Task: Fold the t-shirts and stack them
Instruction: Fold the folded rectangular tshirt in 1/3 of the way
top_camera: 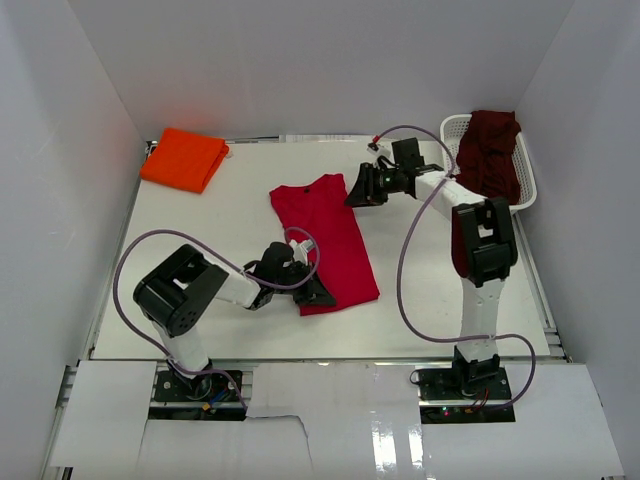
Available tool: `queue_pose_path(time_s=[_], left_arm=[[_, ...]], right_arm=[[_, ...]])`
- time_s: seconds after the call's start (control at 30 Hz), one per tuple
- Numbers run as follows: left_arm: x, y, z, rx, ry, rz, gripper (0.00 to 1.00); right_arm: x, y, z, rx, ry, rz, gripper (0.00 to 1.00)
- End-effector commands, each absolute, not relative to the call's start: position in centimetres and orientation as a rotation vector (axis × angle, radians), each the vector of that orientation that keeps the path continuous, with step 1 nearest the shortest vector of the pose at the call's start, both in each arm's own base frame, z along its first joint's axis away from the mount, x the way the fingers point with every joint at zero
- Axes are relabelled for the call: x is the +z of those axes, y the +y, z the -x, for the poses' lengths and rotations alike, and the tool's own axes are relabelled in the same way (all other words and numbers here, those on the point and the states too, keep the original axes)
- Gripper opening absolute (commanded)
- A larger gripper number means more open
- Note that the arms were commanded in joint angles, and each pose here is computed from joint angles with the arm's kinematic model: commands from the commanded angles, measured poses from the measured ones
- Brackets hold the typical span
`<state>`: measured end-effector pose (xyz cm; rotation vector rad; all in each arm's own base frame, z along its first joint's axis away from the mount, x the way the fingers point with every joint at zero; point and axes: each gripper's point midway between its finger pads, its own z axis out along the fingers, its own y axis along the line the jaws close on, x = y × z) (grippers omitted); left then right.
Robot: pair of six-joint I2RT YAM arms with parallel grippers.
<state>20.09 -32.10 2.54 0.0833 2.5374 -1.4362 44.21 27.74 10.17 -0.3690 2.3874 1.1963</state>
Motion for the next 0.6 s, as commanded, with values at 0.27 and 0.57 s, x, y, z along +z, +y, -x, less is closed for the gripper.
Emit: queue_pose_path(time_s=[0.27, 0.57], left_arm=[[9.7, -31.5, -20.9, -1.297, 2.485, -0.198, 0.07], [7.9, -27.9, -22.7, -1.077, 2.579, -0.020, 0.06]], right_arm=[[10.8, 25.5, -37.2, 1.201, 2.423, 0.452, 0.53], [7.8, 28.1, -39.2, 1.311, 2.447, 0.440, 0.50]])
